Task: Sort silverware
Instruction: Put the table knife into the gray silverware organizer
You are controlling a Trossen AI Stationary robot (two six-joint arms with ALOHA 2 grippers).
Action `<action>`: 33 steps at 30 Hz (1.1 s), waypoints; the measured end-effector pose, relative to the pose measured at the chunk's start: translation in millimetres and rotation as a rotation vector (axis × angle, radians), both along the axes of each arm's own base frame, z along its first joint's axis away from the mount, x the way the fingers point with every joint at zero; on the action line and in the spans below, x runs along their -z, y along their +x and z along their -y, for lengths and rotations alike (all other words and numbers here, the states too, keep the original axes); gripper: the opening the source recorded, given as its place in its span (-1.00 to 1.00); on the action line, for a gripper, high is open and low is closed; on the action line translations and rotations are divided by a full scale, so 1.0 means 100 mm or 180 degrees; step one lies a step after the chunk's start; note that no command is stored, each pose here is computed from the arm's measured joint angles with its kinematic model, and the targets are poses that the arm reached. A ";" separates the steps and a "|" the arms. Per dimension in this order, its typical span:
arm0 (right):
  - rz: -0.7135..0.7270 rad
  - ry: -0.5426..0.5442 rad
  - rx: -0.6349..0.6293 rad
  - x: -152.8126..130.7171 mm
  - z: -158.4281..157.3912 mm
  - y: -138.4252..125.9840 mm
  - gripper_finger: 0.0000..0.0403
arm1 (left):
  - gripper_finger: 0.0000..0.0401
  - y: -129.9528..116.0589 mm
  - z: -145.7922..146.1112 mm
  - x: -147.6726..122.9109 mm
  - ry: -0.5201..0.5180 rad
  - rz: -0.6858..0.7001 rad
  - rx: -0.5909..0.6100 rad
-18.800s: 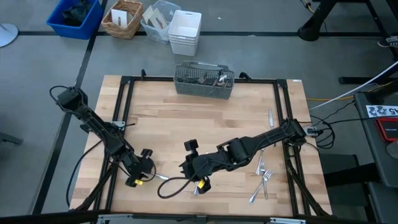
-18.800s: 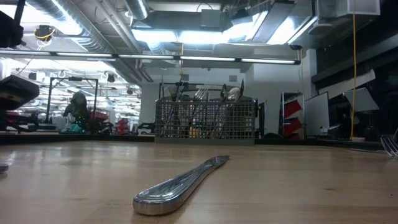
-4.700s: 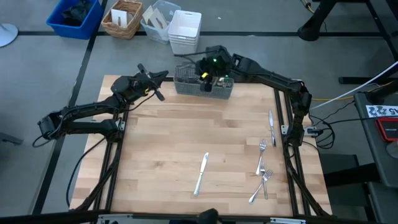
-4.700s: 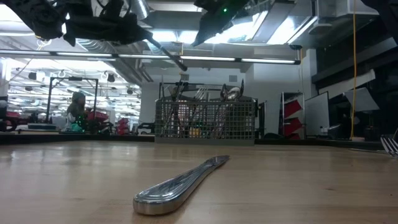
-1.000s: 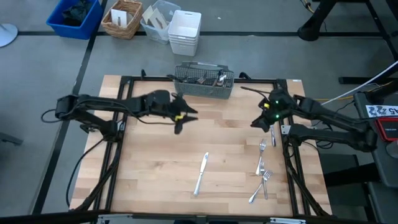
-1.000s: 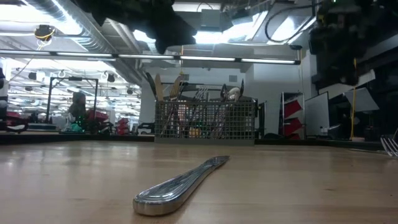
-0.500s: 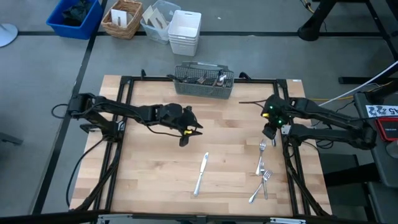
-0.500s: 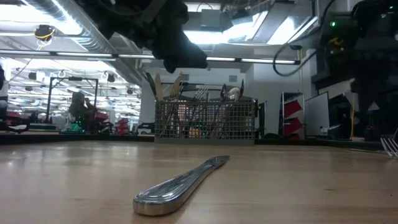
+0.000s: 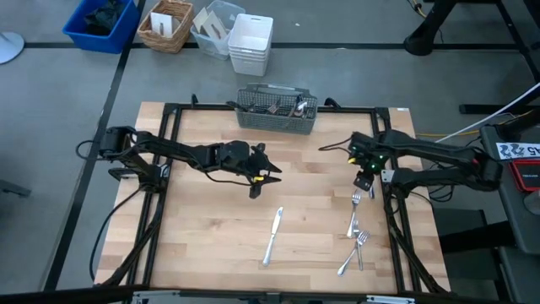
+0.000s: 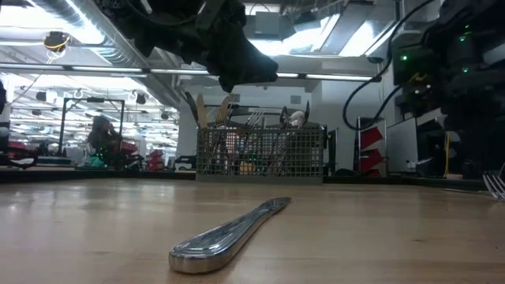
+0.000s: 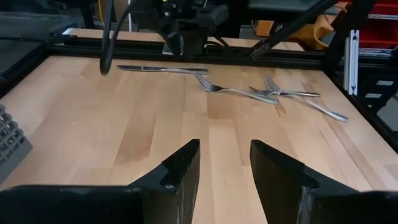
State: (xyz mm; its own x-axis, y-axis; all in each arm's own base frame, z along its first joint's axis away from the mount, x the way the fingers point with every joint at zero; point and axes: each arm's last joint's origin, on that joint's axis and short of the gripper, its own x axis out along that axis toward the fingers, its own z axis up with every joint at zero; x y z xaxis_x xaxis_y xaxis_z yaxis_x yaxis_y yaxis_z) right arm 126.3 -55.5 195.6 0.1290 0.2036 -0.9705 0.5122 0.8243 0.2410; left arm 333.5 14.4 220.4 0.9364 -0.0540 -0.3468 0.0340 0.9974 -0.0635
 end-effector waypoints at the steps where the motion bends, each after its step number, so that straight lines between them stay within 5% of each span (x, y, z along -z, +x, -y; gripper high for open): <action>1: 0.0024 0.0047 -0.0002 0.00 0.00 0.01 -0.33 | -0.34 0.00 0.00 0.00 0.0000 -0.0001 0.0000; 30: -0.0004 0.0285 0.0015 0.21 -0.19 0.05 -0.33 | -0.34 0.00 -0.01 0.00 0.0033 -0.0003 0.0008; 33: -0.0144 0.0065 -0.0016 0.23 -0.28 0.06 -0.33 | -0.34 0.00 -0.01 0.00 0.0109 0.0006 0.0035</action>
